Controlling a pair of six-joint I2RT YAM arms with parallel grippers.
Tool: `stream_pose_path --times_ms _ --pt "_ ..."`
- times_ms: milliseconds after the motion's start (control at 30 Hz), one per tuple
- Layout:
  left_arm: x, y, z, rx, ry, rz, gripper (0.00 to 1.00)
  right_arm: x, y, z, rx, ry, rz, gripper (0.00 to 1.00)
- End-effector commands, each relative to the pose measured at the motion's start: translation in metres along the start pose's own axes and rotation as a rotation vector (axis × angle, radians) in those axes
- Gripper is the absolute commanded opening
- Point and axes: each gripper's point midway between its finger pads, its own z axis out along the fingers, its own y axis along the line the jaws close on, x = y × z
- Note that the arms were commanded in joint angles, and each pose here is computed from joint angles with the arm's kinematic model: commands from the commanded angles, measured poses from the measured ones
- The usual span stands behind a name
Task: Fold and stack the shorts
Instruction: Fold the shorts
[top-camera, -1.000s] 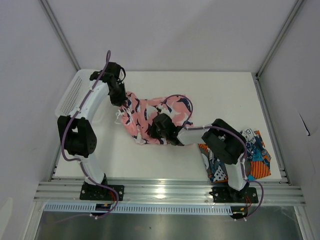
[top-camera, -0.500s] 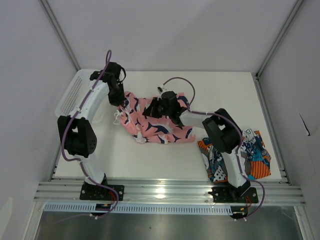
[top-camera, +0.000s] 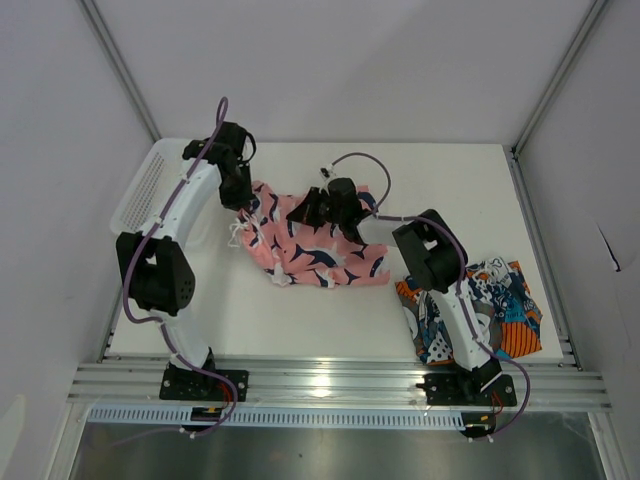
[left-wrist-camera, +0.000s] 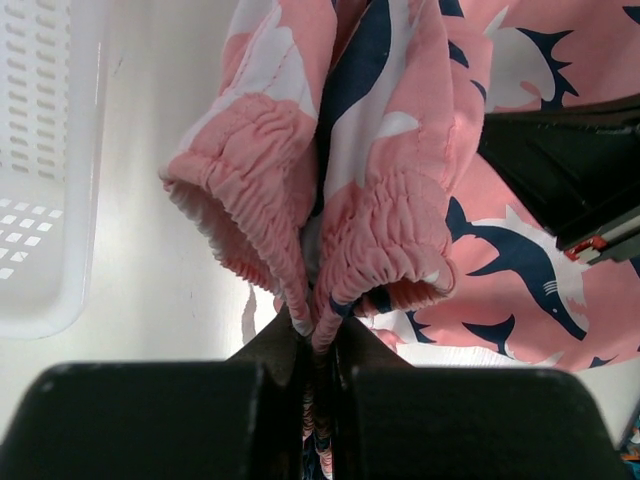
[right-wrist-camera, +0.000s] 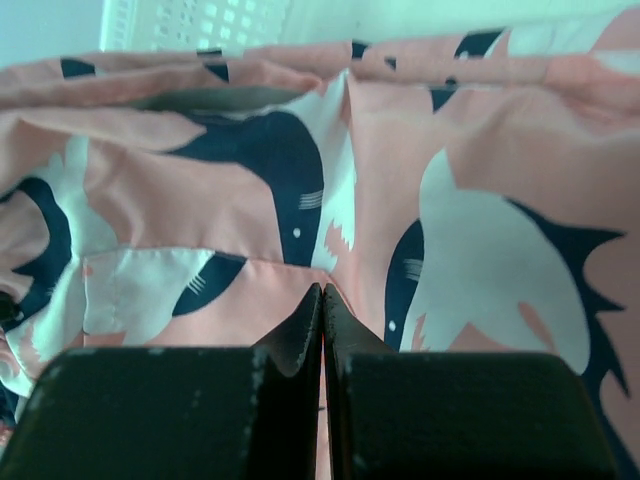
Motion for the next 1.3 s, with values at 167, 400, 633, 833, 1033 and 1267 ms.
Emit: stream_pose_path --times_ms 167,400,633,833,1033,1267 --pt "-0.013 -0.006 -0.023 0.010 -0.074 0.034 0.00 -0.038 0.022 0.014 -0.104 -0.097 -0.027 0.00" --pt "-0.011 -0.008 -0.026 0.014 -0.075 0.041 0.00 -0.048 0.002 0.038 -0.053 -0.132 -0.003 0.00" --pt "-0.010 -0.015 -0.029 0.011 -0.083 0.057 0.00 -0.044 -0.045 0.052 0.110 -0.179 0.037 0.00" --pt "-0.011 -0.028 -0.027 0.014 -0.075 0.072 0.00 -0.053 -0.032 0.052 0.148 -0.206 -0.007 0.02" --pt "-0.013 -0.034 -0.023 0.002 -0.053 0.031 0.00 -0.083 0.015 0.031 0.096 -0.238 -0.051 0.07" --pt "-0.024 -0.039 -0.013 -0.016 -0.026 0.006 0.00 -0.113 0.042 -0.027 0.113 -0.268 -0.121 0.18"
